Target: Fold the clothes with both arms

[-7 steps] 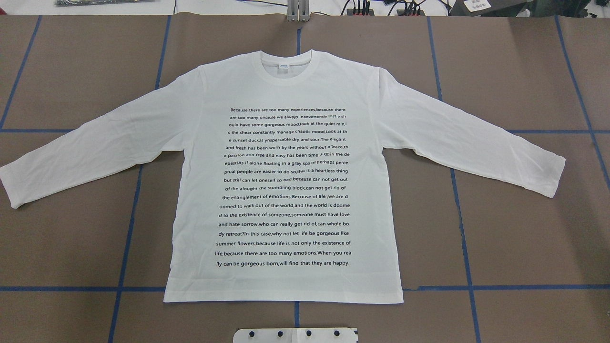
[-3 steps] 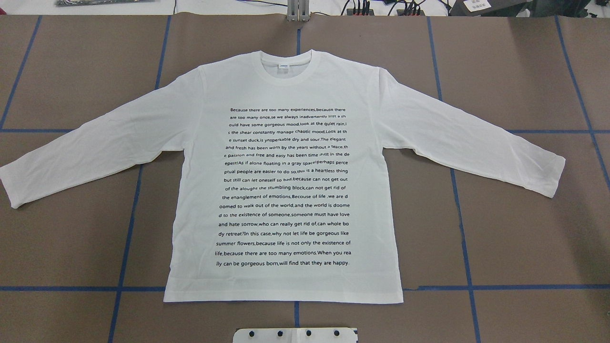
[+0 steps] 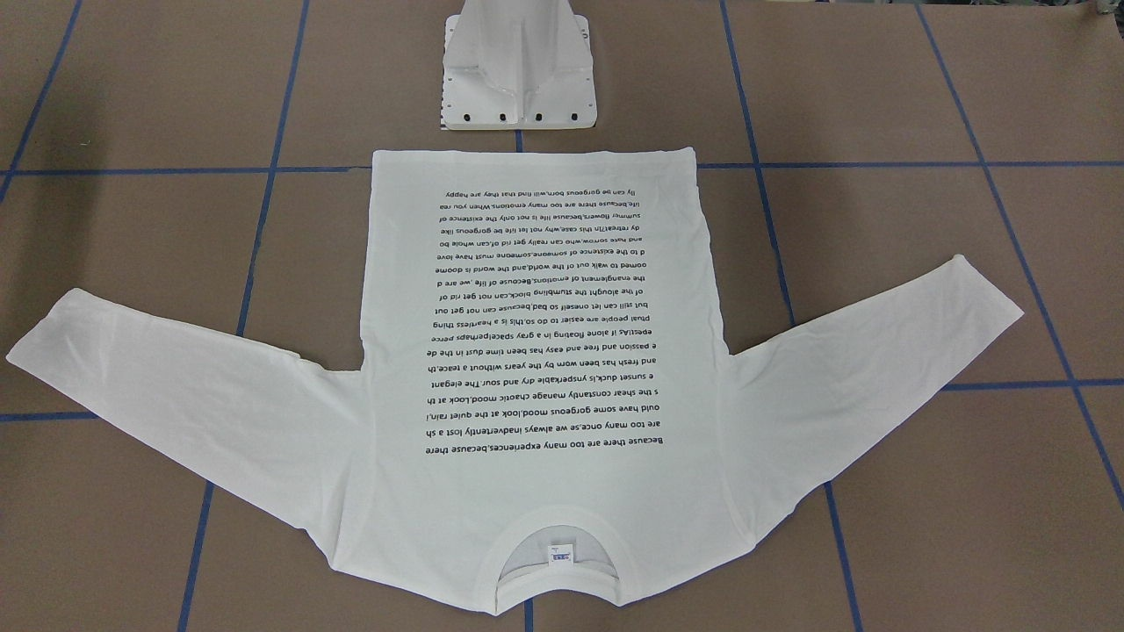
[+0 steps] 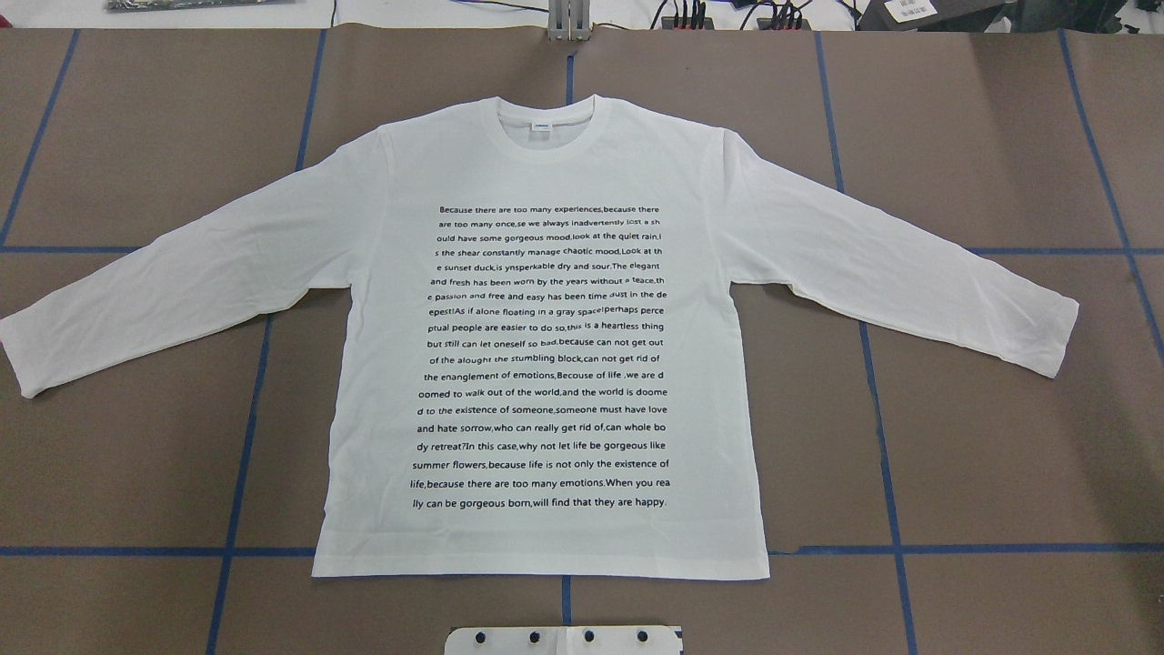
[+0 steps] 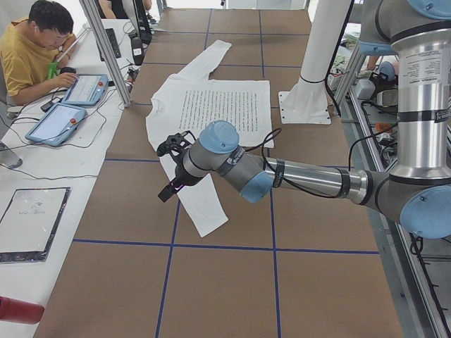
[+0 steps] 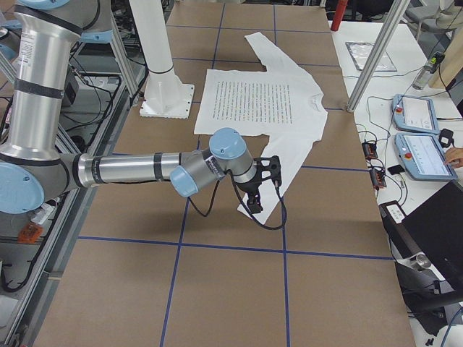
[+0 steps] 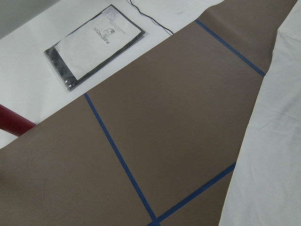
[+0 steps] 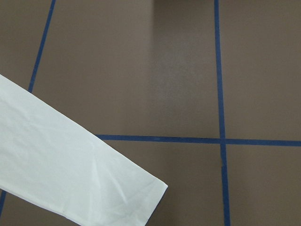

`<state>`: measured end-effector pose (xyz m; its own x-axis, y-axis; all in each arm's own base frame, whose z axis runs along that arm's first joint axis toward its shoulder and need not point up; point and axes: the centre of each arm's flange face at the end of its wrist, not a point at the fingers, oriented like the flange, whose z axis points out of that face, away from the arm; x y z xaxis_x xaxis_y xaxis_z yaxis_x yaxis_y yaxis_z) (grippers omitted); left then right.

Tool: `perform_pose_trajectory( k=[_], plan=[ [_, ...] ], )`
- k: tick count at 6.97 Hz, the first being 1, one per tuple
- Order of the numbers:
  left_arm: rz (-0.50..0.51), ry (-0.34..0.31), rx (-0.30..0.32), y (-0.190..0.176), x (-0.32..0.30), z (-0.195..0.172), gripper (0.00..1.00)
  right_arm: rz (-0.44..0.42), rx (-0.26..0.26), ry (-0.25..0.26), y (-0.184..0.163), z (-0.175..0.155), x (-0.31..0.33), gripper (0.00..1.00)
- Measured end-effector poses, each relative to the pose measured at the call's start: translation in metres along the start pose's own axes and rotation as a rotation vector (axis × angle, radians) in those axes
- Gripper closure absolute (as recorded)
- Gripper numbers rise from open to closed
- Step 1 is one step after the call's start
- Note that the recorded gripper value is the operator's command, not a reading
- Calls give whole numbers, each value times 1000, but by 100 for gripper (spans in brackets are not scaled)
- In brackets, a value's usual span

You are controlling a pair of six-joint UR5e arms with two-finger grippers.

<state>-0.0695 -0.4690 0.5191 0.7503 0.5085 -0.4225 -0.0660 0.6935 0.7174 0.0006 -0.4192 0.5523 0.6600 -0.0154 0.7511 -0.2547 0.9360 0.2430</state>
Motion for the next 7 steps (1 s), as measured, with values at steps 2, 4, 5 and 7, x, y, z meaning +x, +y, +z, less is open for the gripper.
perform_pose_trajectory(
  k=[2,4,5,7],
  plan=[
    [-3,0,-3,4,0,0,0,78,32,35,31,61,-43,2],
    [-2,1,-2,4,0,-1,0,108,54,60,56,110,-62,8],
    [-2,1,-2,4,0,-1,0,113,59,85,66,130,-60,13],
    [-3,1,-1,4,1,-1,0,114,48,99,83,158,-48,16]
  ],
)
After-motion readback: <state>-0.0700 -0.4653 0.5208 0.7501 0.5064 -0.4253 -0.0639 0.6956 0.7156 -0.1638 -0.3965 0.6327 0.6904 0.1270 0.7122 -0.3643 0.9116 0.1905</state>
